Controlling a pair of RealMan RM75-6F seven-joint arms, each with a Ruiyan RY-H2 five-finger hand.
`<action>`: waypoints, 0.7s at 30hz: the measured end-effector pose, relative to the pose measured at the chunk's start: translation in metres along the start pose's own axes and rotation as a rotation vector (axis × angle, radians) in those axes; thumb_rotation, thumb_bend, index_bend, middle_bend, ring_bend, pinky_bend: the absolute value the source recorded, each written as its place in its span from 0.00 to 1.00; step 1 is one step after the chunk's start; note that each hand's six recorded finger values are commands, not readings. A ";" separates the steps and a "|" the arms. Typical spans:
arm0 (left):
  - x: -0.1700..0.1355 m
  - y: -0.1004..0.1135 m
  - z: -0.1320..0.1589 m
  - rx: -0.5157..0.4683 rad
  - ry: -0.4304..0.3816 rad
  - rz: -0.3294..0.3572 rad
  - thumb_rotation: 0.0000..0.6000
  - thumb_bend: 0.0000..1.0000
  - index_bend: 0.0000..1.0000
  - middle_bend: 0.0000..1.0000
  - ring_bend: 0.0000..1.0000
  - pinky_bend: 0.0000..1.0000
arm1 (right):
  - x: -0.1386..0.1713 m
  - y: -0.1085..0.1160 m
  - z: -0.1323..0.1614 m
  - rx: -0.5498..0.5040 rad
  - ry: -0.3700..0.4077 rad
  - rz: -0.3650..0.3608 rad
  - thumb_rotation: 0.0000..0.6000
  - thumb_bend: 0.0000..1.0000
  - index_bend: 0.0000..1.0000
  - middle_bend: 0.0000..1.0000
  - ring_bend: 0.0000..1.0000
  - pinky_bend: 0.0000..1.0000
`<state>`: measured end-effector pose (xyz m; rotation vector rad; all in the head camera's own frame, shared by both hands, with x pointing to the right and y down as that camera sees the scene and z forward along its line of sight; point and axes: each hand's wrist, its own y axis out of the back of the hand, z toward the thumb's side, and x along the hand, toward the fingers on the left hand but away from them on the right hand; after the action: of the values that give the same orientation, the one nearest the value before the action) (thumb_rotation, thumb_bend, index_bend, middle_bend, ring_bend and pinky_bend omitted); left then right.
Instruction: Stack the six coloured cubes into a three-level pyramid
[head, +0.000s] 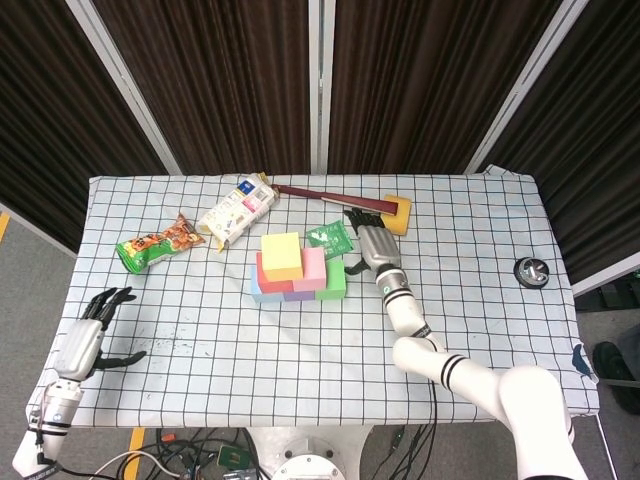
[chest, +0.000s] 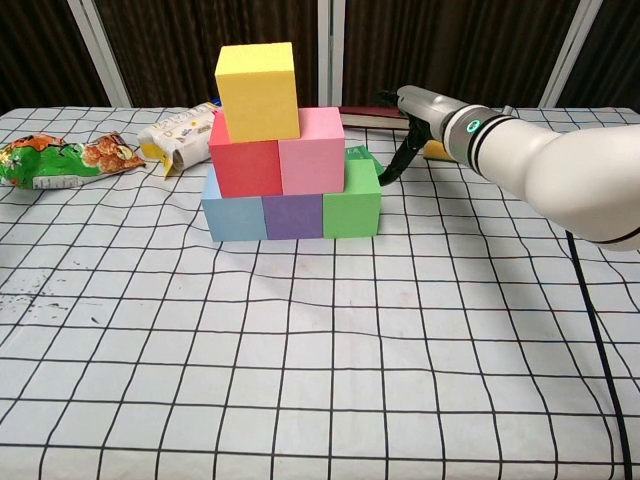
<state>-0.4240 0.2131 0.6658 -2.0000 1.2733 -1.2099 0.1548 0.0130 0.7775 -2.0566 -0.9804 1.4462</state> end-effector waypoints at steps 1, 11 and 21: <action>0.000 0.000 0.000 -0.001 0.000 0.000 1.00 0.00 0.08 0.17 0.03 0.07 | 0.000 0.001 -0.001 0.001 -0.001 -0.001 1.00 0.00 0.00 0.00 0.00 0.00; 0.000 0.004 -0.001 0.007 0.003 0.003 1.00 0.00 0.08 0.17 0.03 0.07 | 0.011 0.033 -0.006 0.037 0.033 -0.064 1.00 0.01 0.00 0.00 0.00 0.00; -0.001 0.023 -0.002 0.109 0.005 0.038 1.00 0.00 0.10 0.17 0.03 0.07 | 0.098 0.083 -0.030 0.277 0.104 -0.171 1.00 0.03 0.00 0.00 0.00 0.00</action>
<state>-0.4367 0.2040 0.6488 -1.8879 1.2153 -1.2396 0.2269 0.0348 0.6691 -1.7839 -0.8395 1.2930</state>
